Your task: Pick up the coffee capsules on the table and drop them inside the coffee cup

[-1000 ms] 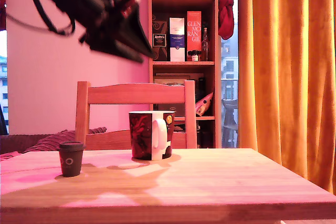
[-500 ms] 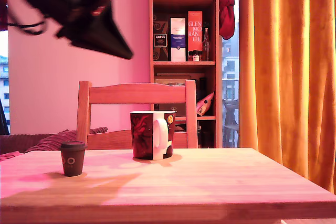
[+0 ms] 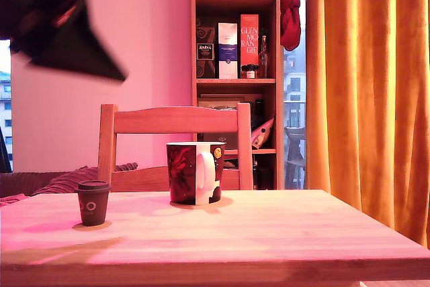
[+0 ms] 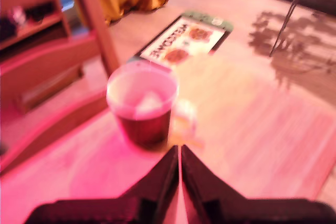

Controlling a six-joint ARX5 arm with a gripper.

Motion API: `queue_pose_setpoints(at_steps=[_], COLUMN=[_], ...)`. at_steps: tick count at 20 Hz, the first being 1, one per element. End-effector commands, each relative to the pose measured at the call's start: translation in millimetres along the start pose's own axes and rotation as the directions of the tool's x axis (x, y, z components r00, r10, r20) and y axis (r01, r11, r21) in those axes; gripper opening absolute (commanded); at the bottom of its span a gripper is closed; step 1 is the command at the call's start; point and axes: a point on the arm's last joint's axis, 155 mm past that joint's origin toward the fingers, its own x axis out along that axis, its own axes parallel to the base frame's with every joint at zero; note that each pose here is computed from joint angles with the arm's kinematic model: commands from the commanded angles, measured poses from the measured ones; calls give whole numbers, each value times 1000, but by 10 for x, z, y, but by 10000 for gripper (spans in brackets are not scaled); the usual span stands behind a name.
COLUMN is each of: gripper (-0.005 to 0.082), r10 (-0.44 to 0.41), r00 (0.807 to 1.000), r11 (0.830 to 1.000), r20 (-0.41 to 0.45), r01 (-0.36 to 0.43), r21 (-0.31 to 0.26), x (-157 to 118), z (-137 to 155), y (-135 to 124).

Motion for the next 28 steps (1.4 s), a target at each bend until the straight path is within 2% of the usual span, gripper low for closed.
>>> queue_pose_setpoints(at_steps=[1,9,14,19,23,24,25,27,28], gripper=[-20,-20,-20,-19,4,71,208,571,658], r10=[10,62,116,116,114,114,114,120,118], r00=[1000,997,985,981,977,977,976,972,969], r11=[1000,995,985,984,978,972,971,965,969], r20=[-7,-50,-125,-159,-179,-181,-186,-200,-216], r01=[-11,-65,-130,-135,-142,-148,-149,-162,-160], r21=[-20,-80,-110,-113,-153,-185,-188,-207,-190], x=[-37,-166,-179,-188,-194,-191,-187,-173,-170], z=[-138,-633,-994,-1078,-1128,-1135,-1146,-1182,-1223], y=[-1,49,142,140,138,138,138,155,153])
